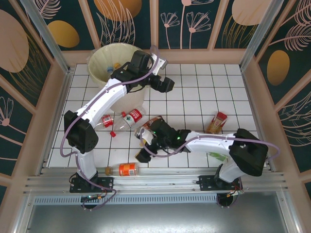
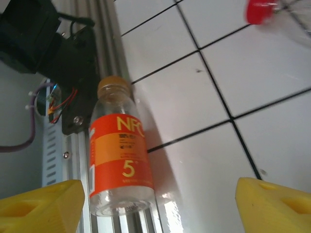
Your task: Put the plastic bottles in the bin
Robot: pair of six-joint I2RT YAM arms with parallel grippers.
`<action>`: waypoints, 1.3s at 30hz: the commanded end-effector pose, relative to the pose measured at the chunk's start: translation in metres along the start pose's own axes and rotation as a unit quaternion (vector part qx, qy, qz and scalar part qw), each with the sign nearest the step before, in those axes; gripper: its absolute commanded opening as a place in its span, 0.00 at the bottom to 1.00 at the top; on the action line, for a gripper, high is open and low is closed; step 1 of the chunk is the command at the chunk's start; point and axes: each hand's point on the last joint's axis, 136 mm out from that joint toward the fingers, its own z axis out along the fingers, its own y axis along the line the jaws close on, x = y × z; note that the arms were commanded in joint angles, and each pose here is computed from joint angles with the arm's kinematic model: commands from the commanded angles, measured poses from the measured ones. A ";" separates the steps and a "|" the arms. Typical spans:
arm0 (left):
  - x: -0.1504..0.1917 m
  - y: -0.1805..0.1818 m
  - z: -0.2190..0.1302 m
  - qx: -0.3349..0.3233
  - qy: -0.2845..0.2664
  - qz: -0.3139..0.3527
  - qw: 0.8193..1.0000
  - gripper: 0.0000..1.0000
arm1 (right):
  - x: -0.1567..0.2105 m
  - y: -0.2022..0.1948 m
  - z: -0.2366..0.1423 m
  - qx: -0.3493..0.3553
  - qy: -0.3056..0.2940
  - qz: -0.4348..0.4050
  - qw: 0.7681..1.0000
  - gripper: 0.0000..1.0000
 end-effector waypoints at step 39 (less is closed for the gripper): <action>0.007 -0.006 0.001 0.029 0.008 0.013 0.999 0.99 | 0.055 0.024 0.099 -0.019 0.166 -0.117 0.979 0.60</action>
